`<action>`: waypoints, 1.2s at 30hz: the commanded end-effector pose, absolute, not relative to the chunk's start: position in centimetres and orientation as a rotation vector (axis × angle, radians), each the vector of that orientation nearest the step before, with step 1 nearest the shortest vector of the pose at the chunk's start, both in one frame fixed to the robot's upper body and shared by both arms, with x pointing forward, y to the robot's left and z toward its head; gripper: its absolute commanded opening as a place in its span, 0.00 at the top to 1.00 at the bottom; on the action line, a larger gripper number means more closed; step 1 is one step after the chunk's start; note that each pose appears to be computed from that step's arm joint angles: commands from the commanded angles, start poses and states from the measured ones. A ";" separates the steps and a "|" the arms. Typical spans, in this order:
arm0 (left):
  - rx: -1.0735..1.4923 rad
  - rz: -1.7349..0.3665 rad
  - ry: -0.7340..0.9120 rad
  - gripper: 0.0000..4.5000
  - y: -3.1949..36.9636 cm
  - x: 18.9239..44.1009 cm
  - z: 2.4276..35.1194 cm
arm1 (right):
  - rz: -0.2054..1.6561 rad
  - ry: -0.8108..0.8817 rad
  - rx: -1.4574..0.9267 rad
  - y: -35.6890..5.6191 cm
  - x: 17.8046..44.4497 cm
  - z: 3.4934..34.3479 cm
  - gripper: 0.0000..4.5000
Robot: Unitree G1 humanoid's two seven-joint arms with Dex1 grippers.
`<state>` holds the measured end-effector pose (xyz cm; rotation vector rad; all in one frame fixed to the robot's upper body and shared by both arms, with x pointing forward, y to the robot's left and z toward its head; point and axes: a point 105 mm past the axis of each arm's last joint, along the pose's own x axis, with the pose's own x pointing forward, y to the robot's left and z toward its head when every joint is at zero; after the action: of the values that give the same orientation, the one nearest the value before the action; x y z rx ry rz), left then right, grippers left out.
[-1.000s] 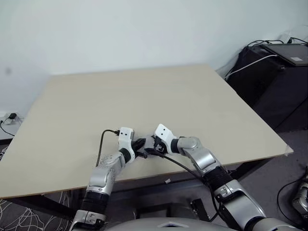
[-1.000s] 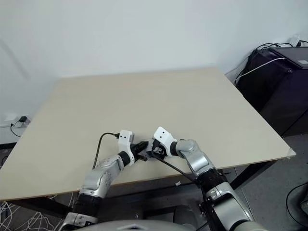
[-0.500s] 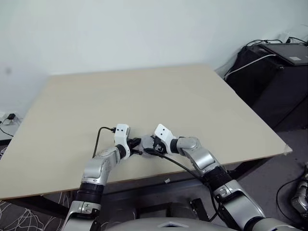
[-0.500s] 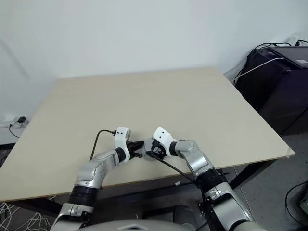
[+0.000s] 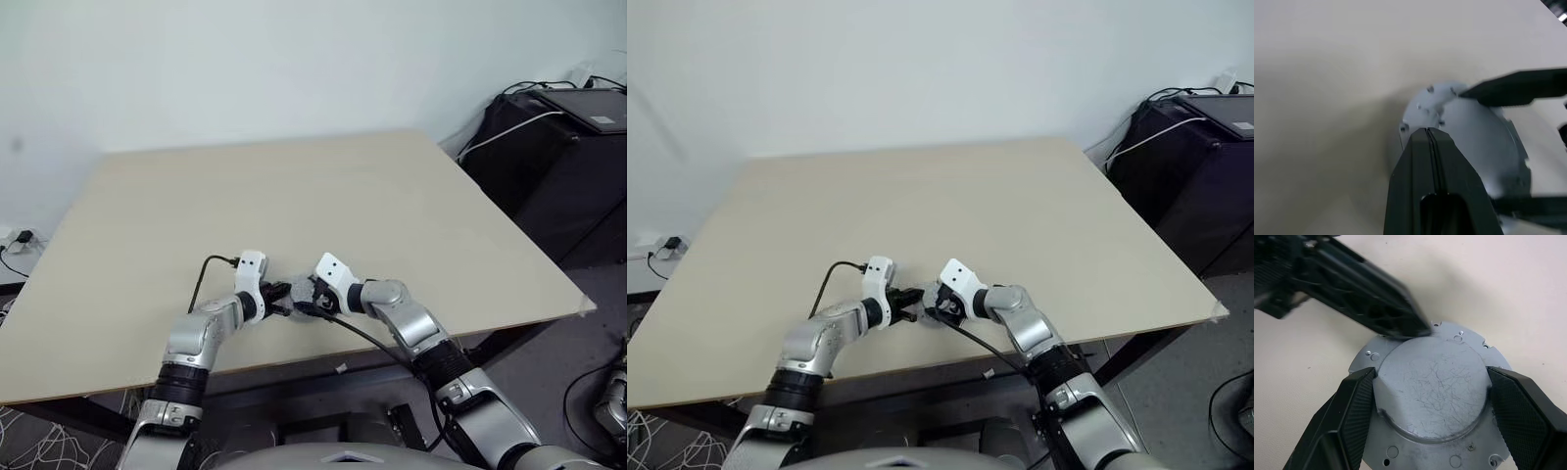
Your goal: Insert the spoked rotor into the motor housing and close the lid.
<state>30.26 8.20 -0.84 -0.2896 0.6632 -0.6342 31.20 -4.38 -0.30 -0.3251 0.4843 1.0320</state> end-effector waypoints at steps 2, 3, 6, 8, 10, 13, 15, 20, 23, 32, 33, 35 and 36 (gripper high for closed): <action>-0.286 -0.701 0.704 1.00 6.7 29.1 -1.2 | 1.013 0.528 -0.352 -4.8 31.0 -1.2 0.27; -0.283 -0.695 0.707 1.00 6.8 29.1 -1.3 | 1.015 0.527 -0.351 -4.8 31.0 -1.2 0.27; -0.283 -0.683 0.707 1.00 6.9 29.1 -1.4 | 1.026 0.522 -0.340 -4.6 30.9 -1.0 0.27; -0.285 -0.679 0.706 1.00 7.0 29.2 -1.4 | 1.029 0.516 -0.334 -4.5 30.9 -0.9 0.19; -0.283 -0.677 0.708 1.00 7.0 29.1 -1.5 | 1.035 0.507 -0.324 -4.3 30.9 -0.7 0.05; -0.284 -0.675 0.711 1.00 7.0 29.0 -1.6 | 1.033 0.485 -0.320 -4.3 31.0 -0.2 0.01; -0.286 -0.677 0.713 1.00 6.9 29.0 -1.6 | 1.033 0.467 -0.314 -4.4 31.0 0.4 0.01; -0.286 -0.682 0.718 1.00 6.8 28.8 -1.7 | 1.083 0.412 -0.298 -4.7 30.1 2.5 0.01; -0.287 -0.685 0.718 1.00 6.7 28.8 -1.7 | 1.098 0.386 -0.305 -5.4 29.5 3.8 0.01; -0.294 -0.704 0.711 1.00 6.0 28.8 -1.6 | 0.961 0.327 -0.259 -9.5 29.8 7.2 0.01; -0.294 -0.706 0.711 1.00 6.0 28.8 -1.6 | 0.900 0.330 -0.219 -10.0 30.2 7.1 0.01; -0.293 -0.708 0.710 1.00 5.9 28.8 -1.6 | 0.813 0.355 -0.144 -10.7 30.5 6.8 0.01; -0.293 -0.709 0.710 1.00 5.9 28.8 -1.6 | 0.778 0.368 -0.095 -10.9 30.5 6.6 0.01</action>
<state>29.71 6.66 -0.52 -0.2900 0.6567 -0.6809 30.14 -10.63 5.51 -0.1441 0.4001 0.8253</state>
